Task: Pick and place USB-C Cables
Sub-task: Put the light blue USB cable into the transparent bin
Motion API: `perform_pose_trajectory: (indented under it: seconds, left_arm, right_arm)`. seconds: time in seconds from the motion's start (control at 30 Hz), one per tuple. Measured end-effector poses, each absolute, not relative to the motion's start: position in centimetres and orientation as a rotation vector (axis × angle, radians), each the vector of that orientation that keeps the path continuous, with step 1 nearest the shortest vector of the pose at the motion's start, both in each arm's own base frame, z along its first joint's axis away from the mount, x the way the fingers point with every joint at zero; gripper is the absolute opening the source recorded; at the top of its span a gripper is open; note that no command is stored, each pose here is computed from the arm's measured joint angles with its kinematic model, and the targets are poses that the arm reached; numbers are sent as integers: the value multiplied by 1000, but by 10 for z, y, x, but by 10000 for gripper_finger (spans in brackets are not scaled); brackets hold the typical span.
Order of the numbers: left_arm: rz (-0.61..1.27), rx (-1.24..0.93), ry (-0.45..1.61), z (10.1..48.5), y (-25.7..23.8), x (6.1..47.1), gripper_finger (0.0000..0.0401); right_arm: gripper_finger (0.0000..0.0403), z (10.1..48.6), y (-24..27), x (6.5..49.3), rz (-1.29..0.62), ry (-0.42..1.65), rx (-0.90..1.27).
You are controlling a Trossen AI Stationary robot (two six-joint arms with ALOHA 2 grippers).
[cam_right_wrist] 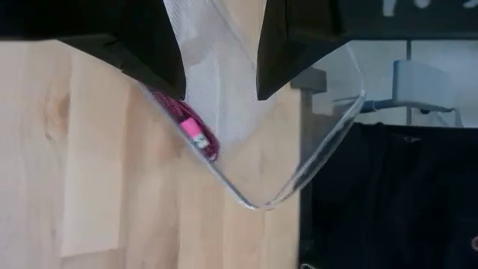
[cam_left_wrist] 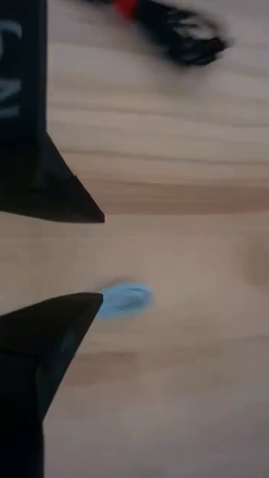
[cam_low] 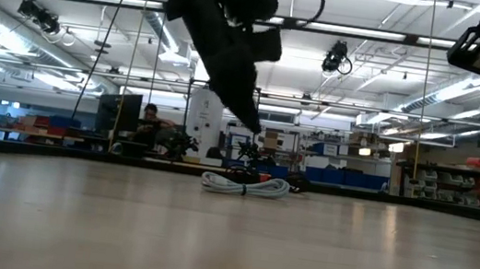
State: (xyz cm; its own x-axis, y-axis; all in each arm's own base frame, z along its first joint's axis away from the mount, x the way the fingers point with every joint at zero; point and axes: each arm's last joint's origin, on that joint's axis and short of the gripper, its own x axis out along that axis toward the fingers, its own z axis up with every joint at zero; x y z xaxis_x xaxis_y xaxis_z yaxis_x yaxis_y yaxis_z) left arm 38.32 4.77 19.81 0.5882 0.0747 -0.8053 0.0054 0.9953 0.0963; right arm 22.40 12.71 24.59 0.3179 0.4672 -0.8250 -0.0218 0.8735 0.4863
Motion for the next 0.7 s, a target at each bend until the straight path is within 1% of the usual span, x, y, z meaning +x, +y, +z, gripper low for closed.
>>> perform_pose_trajectory:
  seconds: [0.13, 0.27, 0.37, 0.47, 0.7]
  left_arm:
    - [21, 64, 1026, 184, 46, 381, 206]
    - [-32, 42, 1072, 178, 37, 380, 222]
    - [-47, 54, 1071, 178, 32, 380, 224]
    - [-52, 64, 1069, 173, 29, 383, 223]
    - [-50, 25, 1154, 141, 28, 388, 224]
  right_arm:
    - [172, 247, 125, 225, 354, 1205, 421]
    - [172, 250, 127, 230, 389, 1147, 427]
    - [172, 254, 129, 234, 458, 1067, 374]
    - [172, 257, 130, 238, 485, 1012, 361]
    - [172, 257, 125, 240, 454, 1015, 399]
